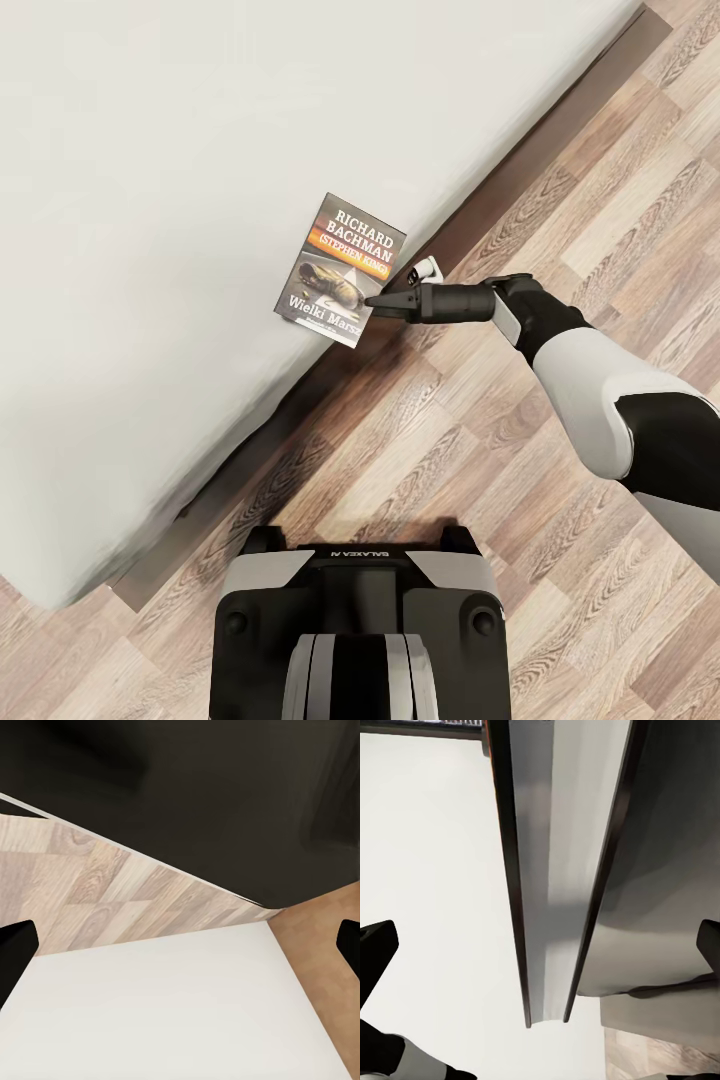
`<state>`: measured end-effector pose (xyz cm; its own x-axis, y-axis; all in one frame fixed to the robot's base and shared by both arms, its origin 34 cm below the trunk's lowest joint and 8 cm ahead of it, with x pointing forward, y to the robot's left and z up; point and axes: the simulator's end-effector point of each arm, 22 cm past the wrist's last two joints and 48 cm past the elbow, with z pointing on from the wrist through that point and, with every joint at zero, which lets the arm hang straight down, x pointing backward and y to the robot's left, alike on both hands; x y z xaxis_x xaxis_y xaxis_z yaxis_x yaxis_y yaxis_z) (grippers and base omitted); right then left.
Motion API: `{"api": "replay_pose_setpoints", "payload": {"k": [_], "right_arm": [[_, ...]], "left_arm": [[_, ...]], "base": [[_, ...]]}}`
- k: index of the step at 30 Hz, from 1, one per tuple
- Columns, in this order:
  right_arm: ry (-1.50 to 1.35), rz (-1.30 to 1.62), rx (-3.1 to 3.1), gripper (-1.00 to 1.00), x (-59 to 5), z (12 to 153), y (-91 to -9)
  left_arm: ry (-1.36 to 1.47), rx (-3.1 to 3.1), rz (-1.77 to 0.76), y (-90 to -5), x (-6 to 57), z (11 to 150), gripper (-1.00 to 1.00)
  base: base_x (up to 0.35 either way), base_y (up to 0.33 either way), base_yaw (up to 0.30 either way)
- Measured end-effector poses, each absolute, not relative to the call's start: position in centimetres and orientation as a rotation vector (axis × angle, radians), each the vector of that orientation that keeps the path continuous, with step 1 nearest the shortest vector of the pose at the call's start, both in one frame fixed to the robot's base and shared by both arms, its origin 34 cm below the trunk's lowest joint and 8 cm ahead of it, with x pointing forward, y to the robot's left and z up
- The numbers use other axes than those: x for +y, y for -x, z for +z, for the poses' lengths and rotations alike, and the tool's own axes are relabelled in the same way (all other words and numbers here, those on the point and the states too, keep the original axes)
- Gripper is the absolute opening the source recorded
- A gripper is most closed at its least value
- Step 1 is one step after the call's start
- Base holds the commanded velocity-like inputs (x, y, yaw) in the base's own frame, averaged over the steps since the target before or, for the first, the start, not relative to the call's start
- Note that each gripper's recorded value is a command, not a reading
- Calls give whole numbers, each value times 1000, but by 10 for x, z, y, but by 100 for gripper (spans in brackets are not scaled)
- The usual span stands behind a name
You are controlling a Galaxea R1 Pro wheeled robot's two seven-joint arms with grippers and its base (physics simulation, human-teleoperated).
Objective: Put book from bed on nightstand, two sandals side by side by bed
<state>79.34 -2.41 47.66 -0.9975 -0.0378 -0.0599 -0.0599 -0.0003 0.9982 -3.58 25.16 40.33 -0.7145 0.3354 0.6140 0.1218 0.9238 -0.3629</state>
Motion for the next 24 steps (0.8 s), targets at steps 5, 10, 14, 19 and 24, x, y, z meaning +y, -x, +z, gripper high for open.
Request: {"api": "replay_pose_setpoints", "payload": {"k": [5,10,14,19,24], "right_arm": [[108,2209,2209,100,-24,477,-793],[110,2209,2209,-100,-23,477,-793],[110,2208,2211,-100,-23,476,-793],[111,2208,2207,-100,-24,477,-793],[110,2208,2207,-100,-24,477,-793]], "left_arm": [[323,-2359,387,36,252,403,100],[323,-2359,387,36,252,403,100],[323,-2359,387,36,252,403,100],[323,-2359,387,36,252,403,100],[323,-2359,387,36,252,403,100]], "base": [[0,0,0],[0,0,0],[0,0,0],[0,0,0],[0,0,0]]}}
